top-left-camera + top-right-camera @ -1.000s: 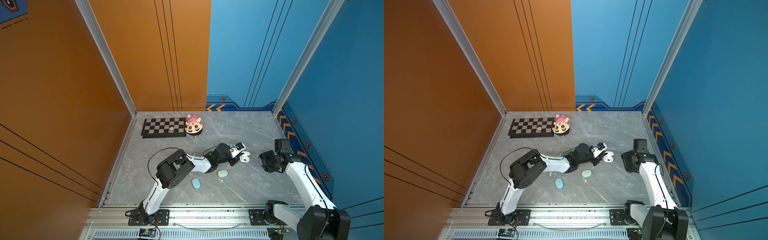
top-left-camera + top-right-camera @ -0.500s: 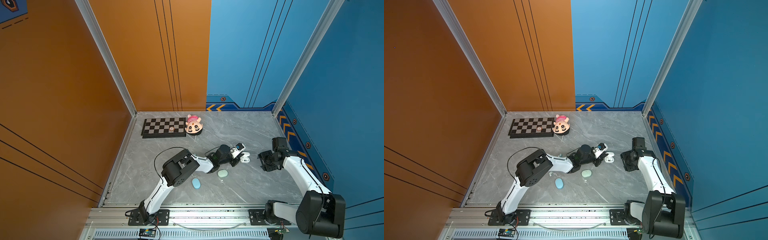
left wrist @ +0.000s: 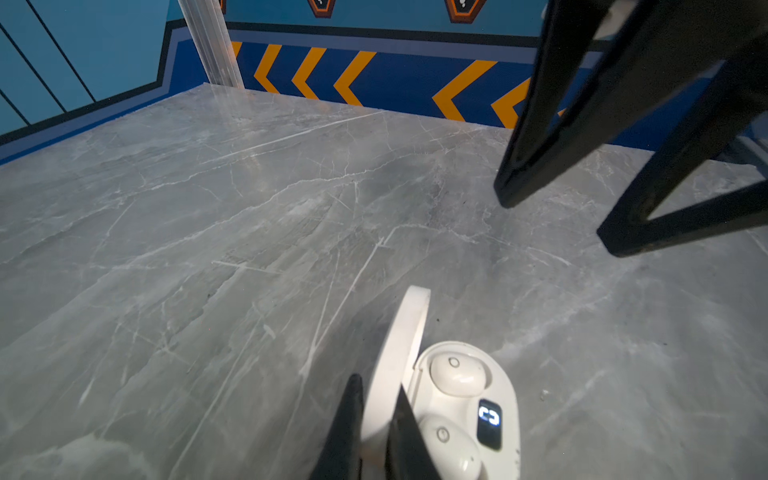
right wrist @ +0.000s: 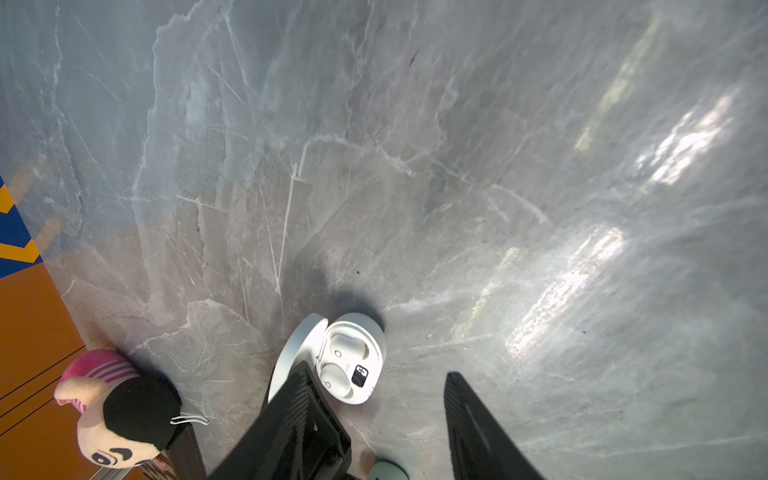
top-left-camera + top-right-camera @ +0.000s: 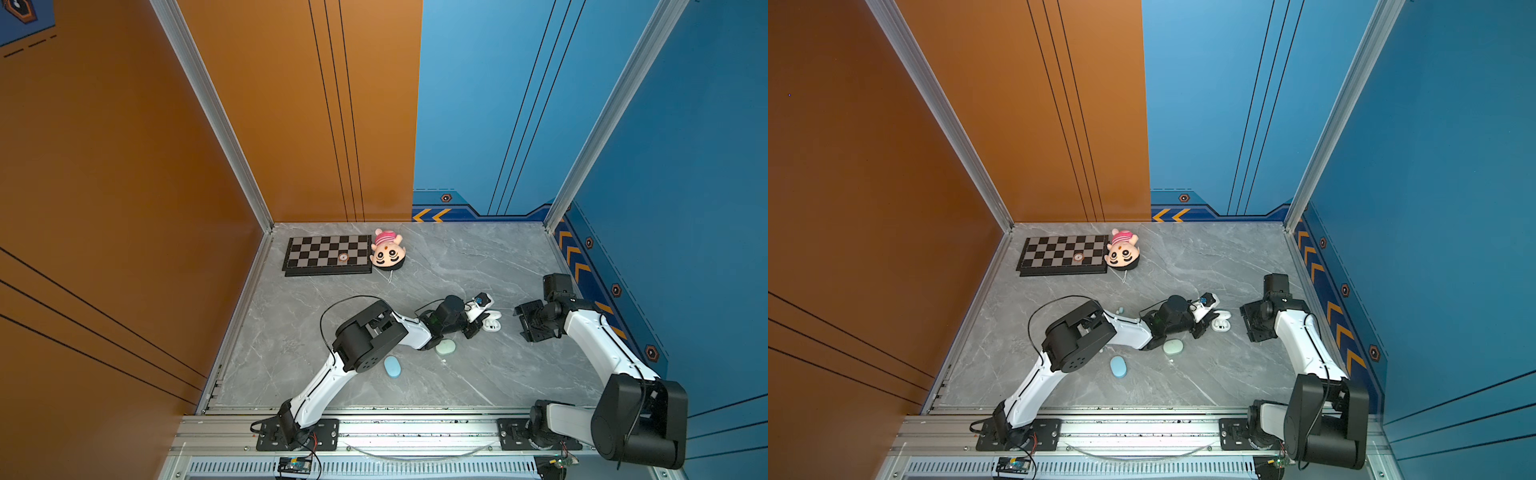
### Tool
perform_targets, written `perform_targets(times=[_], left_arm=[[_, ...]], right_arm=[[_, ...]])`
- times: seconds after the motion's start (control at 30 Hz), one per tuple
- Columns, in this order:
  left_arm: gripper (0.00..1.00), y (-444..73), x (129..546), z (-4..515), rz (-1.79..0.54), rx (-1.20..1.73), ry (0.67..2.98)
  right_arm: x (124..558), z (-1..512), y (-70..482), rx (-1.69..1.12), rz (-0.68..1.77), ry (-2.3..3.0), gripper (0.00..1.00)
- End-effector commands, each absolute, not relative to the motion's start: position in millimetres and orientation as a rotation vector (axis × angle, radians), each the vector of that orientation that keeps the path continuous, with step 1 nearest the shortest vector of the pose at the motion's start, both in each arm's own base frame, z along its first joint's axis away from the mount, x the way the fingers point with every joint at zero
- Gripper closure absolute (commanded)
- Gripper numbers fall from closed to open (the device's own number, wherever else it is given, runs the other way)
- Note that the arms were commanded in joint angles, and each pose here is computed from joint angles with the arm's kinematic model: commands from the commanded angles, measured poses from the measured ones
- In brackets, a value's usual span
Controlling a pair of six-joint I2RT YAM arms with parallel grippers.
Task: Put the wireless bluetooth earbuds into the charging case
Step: 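Set the white case down with the left gripper while the right gripper moves off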
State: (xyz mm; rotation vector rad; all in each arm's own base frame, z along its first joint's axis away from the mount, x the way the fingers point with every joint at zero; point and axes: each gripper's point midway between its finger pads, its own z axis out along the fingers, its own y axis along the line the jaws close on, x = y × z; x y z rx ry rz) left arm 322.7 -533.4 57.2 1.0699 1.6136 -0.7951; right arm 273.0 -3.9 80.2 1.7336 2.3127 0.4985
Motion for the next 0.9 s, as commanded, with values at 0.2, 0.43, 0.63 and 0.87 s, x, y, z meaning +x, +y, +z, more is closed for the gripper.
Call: perform_targets(times=[0.2,0.43,0.63,0.87], left_arm=[[0.69,-540,325,59,-0.791,1.061,1.591],[0.44,-522,327,96,-0.795,0.969,1.566],[0.02,-467,317,162,-0.797,0.880,1.530],[0.02,-367,315,205,-0.917,0.563,1.657]], right_arm=[[284,88,-7,1.720,0.506,2.297,0.40],[293,98,0,1.621,0.551,2.342,0.26],[303,99,7,1.464,0.560,2.453,0.15],[308,80,17,1.298,0.458,2.661,0.12]])
